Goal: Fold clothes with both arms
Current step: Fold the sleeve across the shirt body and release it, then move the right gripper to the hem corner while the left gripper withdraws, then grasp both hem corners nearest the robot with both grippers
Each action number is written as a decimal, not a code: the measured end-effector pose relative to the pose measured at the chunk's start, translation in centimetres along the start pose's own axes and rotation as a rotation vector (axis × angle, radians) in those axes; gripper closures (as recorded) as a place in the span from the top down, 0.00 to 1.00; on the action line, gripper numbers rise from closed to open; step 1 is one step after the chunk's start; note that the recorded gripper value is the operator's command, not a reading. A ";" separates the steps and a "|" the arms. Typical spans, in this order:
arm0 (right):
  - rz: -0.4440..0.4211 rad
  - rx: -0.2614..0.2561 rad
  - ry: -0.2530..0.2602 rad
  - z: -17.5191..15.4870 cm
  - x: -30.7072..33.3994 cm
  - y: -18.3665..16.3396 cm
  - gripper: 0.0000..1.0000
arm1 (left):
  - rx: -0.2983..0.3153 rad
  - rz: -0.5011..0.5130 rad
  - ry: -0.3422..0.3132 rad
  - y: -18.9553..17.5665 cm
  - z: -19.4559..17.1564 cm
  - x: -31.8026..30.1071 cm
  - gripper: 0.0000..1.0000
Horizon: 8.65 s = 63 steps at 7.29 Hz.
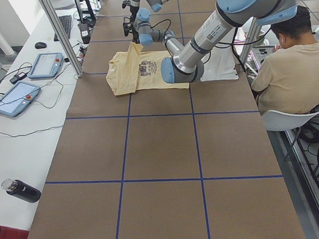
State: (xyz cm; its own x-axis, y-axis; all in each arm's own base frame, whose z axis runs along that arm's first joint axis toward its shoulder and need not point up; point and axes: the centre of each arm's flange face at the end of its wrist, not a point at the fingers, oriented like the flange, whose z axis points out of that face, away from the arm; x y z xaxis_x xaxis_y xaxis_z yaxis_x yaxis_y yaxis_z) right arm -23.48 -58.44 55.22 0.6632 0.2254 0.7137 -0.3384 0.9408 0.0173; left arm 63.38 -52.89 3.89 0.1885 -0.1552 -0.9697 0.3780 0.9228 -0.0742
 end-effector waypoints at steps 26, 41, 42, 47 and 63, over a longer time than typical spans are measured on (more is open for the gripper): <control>0.594 -0.052 0.033 -6.1 -22.5 44.9 0.40 | -0.119 0.123 -0.083 -6.6 -21.5 -22.9 0.77; 0.610 -0.103 0.003 -9.2 -22.7 43.9 0.00 | -0.145 -0.145 -0.399 19.3 -17.3 -33.6 0.65; 0.610 -0.103 0.001 -9.3 -22.7 43.8 0.00 | -0.142 -0.154 -0.419 19.7 -16.4 -34.3 0.60; 0.613 -0.103 -0.005 -9.4 -22.8 43.7 0.00 | -0.144 -0.165 -0.438 20.4 -14.9 -34.5 0.51; 0.619 -0.120 -0.028 -11.7 -22.4 43.2 0.00 | -0.198 -0.162 -0.367 21.7 -20.4 -30.1 0.00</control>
State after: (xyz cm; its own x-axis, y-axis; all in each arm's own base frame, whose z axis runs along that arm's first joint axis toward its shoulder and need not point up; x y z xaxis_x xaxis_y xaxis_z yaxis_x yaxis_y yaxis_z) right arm -45.13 -19.90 31.80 0.3505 0.7320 0.5843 -0.5756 0.6605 -0.4822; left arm 47.46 -21.01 26.75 0.4634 -0.3851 -0.7981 0.2554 0.9204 -0.2959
